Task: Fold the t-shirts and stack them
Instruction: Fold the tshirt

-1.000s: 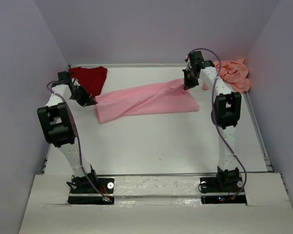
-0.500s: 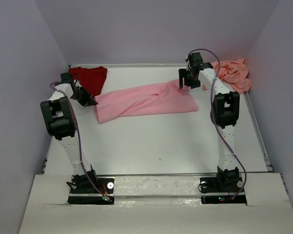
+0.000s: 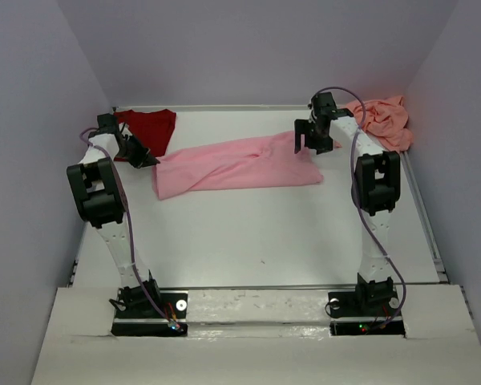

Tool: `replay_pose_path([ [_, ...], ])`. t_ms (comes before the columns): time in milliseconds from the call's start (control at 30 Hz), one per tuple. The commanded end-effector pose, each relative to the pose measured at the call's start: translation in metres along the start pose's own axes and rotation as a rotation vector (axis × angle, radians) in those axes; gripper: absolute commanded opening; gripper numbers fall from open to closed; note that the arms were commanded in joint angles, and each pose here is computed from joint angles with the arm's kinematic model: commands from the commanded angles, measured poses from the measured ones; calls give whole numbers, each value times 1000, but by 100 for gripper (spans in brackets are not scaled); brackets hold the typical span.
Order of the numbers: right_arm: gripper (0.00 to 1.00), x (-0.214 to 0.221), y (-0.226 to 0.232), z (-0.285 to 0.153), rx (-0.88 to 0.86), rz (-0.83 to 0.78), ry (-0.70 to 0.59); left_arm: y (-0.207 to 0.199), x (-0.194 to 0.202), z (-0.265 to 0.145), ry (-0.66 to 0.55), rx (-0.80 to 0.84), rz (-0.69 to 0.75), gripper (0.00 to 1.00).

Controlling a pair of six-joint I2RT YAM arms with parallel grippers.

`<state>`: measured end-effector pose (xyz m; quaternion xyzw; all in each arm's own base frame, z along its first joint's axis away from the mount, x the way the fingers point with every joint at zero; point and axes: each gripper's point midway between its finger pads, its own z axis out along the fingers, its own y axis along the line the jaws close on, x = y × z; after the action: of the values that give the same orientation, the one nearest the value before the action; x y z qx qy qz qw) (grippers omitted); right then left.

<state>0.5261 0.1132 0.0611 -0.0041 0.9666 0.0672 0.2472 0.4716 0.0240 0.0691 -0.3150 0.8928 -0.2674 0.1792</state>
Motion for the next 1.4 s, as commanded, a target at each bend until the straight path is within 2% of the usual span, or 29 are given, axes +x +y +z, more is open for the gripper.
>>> replay_pose_path([
  [0,87,-24,14,-54,-65,43,-100,-17,-13,-6,-19,51,23,2],
  [200,87,10,11,-62,-84,82,-29,-23,-19,-9,-29,62,49,7],
  [467,86,39,32,-82,-272,182,17,-29,-25,-3,-13,97,56,11],
  [733,85,69,38,-70,-327,219,58,-31,-28,4,-2,111,51,13],
  [767,85,70,38,-69,-326,222,57,-30,-28,4,-1,110,52,16],
  [833,85,72,37,-63,-328,218,56,-29,-27,6,5,110,51,32],
  [900,85,72,37,-61,-327,214,54,-28,-27,5,6,101,54,99],
  [1033,85,68,35,-62,-317,203,37,-30,-32,-3,-30,86,81,99],
  [1200,85,62,31,-67,-309,204,17,-48,-41,-38,-138,91,138,99],
  [1367,85,57,25,-76,-296,204,1,-49,-19,-57,-141,106,132,99],
])
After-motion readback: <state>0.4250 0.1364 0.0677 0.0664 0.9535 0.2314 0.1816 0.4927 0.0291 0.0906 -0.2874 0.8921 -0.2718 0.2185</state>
